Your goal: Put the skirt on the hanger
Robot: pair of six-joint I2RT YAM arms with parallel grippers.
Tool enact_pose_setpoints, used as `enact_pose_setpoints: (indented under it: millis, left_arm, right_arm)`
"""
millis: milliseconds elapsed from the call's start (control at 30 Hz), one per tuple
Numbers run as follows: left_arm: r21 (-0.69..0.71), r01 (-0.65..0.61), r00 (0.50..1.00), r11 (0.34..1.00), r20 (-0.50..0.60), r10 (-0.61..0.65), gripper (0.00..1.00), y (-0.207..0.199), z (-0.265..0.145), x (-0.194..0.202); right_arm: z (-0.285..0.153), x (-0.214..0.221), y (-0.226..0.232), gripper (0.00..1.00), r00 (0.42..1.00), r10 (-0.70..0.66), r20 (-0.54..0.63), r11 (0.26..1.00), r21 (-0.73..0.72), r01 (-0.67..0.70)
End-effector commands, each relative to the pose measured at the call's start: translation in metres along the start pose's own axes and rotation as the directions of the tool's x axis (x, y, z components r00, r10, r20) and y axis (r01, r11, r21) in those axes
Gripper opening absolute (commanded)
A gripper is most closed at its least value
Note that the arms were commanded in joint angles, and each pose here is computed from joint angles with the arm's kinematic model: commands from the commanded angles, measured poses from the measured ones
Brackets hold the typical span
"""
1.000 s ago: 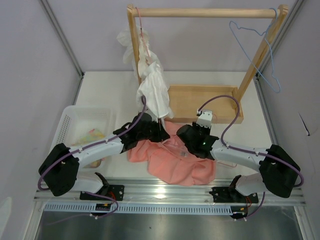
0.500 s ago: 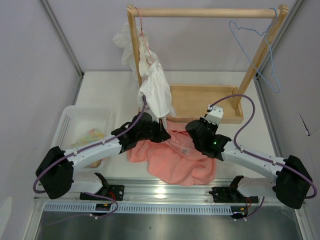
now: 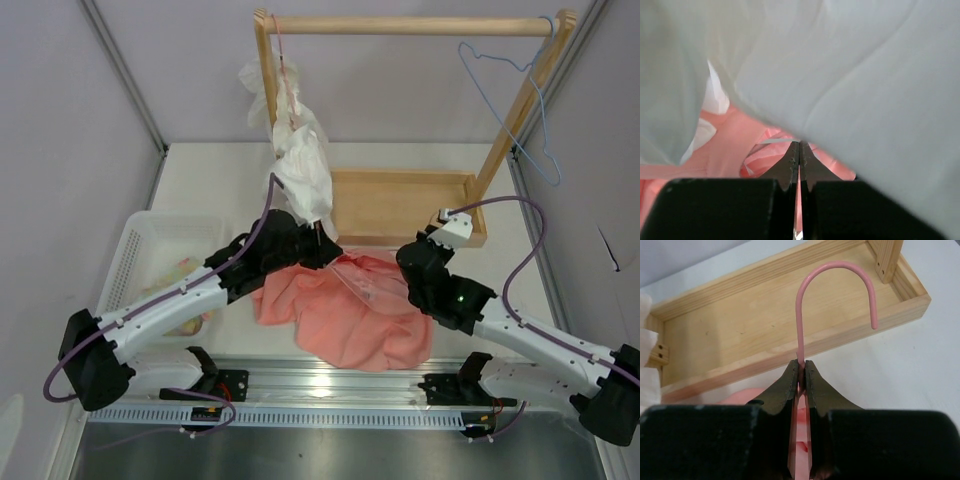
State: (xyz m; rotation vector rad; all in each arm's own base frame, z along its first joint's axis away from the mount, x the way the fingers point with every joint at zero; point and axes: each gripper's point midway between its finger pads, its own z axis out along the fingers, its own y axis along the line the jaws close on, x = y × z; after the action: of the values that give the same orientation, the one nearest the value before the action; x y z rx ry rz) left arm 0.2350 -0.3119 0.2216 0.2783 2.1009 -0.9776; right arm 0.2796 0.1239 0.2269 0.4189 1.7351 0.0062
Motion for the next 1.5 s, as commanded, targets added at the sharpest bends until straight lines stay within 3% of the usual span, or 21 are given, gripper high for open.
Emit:
enact_pose_setpoints:
  millis: [0,400,833,1467]
  left_arm:
    - [0.015,-0.049,0.993,0.999,0.105,0.048,0.00,-0.025,-0.022,-0.042]
    - [-0.083,-0.113,0.986,0.990,0.114,0.122,0.00,-0.028,-0.035,-0.065]
    - [0.044,-0.228,0.973,0.973,-0.009,0.229,0.00,-0.061,-0.014,-0.035]
    - [0.093,-0.254,0.944,0.963,0.242,0.226,0.00,-0.147,-0.086,-0.126]
  right_arm:
    - [-0.009,-0.034,0.009,0.00,0.992,0.112,0.057,0.993,-0.031,-0.111]
    - [-0.029,-0.086,0.003,0.00,0.973,0.205,0.109,0.977,-0.088,-0.196]
    - [-0.027,-0.105,0.023,0.00,0.959,0.255,0.123,0.962,-0.131,-0.239]
    - [-0.066,-0.219,0.014,0.00,0.907,0.375,0.190,0.910,-0.260,-0.322]
